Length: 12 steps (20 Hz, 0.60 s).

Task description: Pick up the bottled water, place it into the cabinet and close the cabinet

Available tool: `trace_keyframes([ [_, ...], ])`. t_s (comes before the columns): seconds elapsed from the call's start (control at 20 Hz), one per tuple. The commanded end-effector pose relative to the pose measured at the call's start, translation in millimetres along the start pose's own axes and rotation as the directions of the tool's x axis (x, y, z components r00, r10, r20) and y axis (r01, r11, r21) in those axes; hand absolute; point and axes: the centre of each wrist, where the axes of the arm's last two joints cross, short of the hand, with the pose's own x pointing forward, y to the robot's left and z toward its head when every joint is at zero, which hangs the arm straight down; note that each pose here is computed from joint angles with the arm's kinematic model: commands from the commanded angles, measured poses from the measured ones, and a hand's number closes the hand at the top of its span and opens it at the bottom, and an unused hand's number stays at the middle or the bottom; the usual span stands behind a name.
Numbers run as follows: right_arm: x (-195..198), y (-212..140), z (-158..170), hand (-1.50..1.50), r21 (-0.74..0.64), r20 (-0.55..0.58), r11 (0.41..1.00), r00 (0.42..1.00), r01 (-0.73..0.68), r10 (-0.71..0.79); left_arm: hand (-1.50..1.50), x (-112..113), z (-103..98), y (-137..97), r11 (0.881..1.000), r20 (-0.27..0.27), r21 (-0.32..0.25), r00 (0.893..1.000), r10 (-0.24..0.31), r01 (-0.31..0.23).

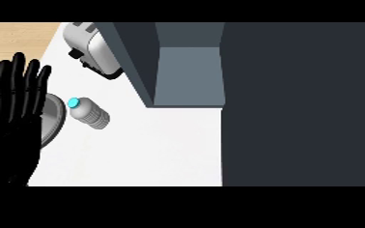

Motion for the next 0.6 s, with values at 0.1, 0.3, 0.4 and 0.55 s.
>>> trace_keyframes([
  [0.1, 9.6, -5.6, 24.1, -1.5, 0.001, -0.006, 0.999, 0.999, -0.033, 0.033, -1.5, -13.0, 1.7, 46.4, 0.999, 0.017, -0.037, 1.0, 0.01, -0.009],
  [0.3, 12.0, 9.0, 33.5, -1.5, 0.171, -0.069, 0.98, 0.993, 0.103, -0.093, -1.5, -35.2, 7.1, 71.3, 0.975, -0.158, -0.038, 0.965, 0.212, -0.22],
  [0.4, 22.3, 13.1, 40.1, -1.5, 0.193, -0.066, 0.972, 0.991, 0.131, -0.12, -1.5, -27.2, -2.9, 92.0, 0.97, -0.172, -0.035, 0.957, 0.233, -0.243],
  [0.55, 38.0, 4.3, 42.4, -1.5, 0.196, -0.073, 0.973, 0.991, 0.122, -0.11, -1.5, -5.9, 4.1, 110.3, 0.964, -0.187, -0.056, 0.951, 0.246, -0.26],
])
